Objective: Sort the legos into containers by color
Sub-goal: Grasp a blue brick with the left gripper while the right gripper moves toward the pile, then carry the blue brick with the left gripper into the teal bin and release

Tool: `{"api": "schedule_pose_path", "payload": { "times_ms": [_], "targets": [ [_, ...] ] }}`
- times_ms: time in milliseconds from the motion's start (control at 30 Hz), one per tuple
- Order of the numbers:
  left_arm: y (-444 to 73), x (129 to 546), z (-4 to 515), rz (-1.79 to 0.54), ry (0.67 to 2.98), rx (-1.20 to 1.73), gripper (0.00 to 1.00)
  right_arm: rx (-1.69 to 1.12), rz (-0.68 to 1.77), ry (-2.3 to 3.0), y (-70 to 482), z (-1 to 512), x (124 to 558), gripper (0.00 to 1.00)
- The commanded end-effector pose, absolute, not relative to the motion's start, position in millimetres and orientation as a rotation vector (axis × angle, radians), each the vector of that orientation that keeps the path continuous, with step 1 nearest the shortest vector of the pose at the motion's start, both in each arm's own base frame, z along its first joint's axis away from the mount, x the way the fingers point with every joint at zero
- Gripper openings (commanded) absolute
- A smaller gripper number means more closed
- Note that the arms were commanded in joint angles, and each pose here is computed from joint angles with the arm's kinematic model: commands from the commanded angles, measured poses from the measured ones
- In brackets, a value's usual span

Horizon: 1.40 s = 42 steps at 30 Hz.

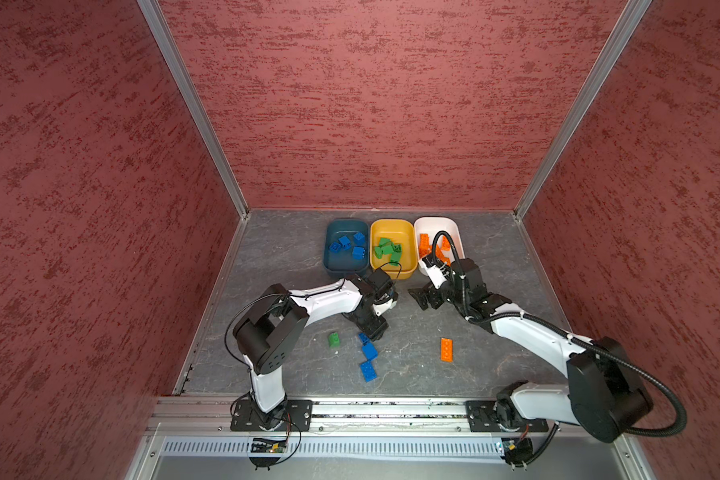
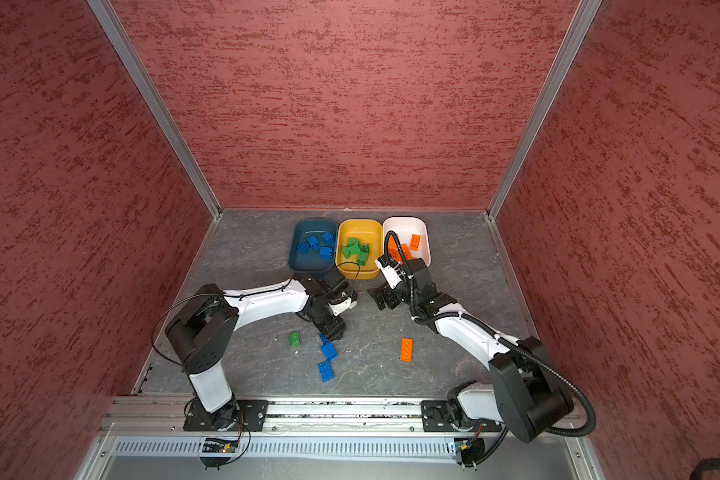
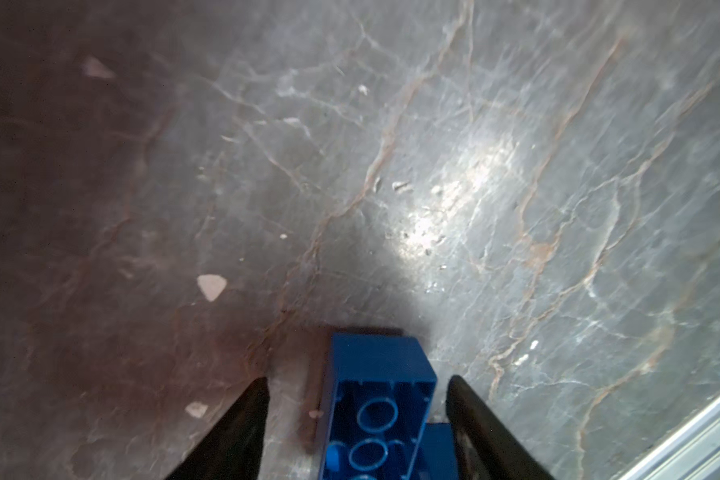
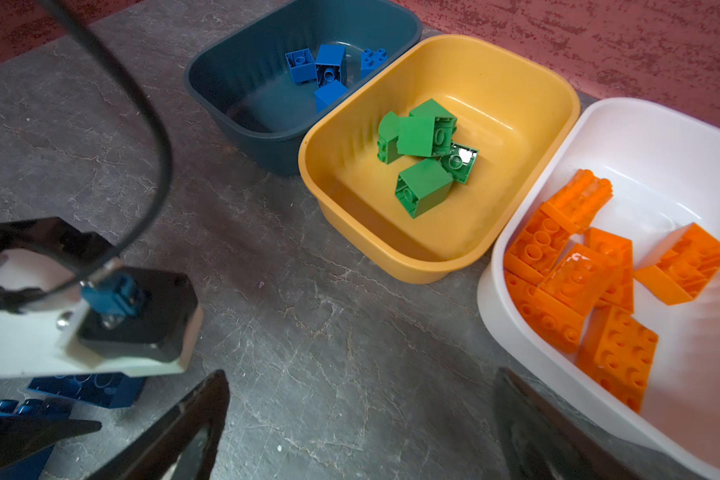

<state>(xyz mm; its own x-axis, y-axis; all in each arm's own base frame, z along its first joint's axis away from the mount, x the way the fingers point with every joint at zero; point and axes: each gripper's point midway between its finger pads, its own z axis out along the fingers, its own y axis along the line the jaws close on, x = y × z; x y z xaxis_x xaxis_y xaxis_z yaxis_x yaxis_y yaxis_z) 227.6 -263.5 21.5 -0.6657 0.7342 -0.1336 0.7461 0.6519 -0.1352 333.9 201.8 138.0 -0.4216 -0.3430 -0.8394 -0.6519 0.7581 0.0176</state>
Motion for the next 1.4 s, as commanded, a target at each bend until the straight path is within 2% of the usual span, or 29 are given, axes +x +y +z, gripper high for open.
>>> {"api": "schedule_pose_path", "payload": {
  "times_ms": [0, 200, 267, 600, 800, 1100, 1233, 1267, 1367],
  "targets": [
    [-262, 229, 12, -0.221, 2.799, 1.282, 0.57, -0.748, 0.391, 1.995, 200, 148, 341, 0.99],
    [-252, 249, 14, -0.129, 2.759, 1.170, 0.36, -0.735, 0.363, 2.013, 196, 144, 342, 0.99],
    [-248, 261, 18, -0.121, 2.736, 1.100, 0.33, -0.730, 0.365, 2.004, 196, 146, 342, 0.99],
    [-226, 330, 78, -0.216, 2.581, 0.663, 0.31, -0.550, 0.342, 1.994, 185, 157, 356, 0.99],
    [-197, 394, 119, -0.199, 2.470, 0.340, 0.31, -0.231, 0.191, 2.014, 147, 162, 376, 0.99],
    [-167, 479, 139, -0.087, 2.433, 0.000, 0.32, -0.186, 0.160, 2.006, 139, 167, 376, 0.99],
    [-166, 496, 135, -0.058, 2.452, -0.049, 0.34, -0.175, 0.151, 1.992, 133, 168, 370, 0.99],
    [-166, 498, 135, -0.050, 2.458, -0.057, 0.39, -0.179, 0.149, 1.990, 133, 167, 368, 0.99],
    [-171, 500, 141, -0.029, 2.466, -0.018, 0.65, -0.198, 0.152, 1.972, 132, 169, 364, 0.99]
  ]
}}
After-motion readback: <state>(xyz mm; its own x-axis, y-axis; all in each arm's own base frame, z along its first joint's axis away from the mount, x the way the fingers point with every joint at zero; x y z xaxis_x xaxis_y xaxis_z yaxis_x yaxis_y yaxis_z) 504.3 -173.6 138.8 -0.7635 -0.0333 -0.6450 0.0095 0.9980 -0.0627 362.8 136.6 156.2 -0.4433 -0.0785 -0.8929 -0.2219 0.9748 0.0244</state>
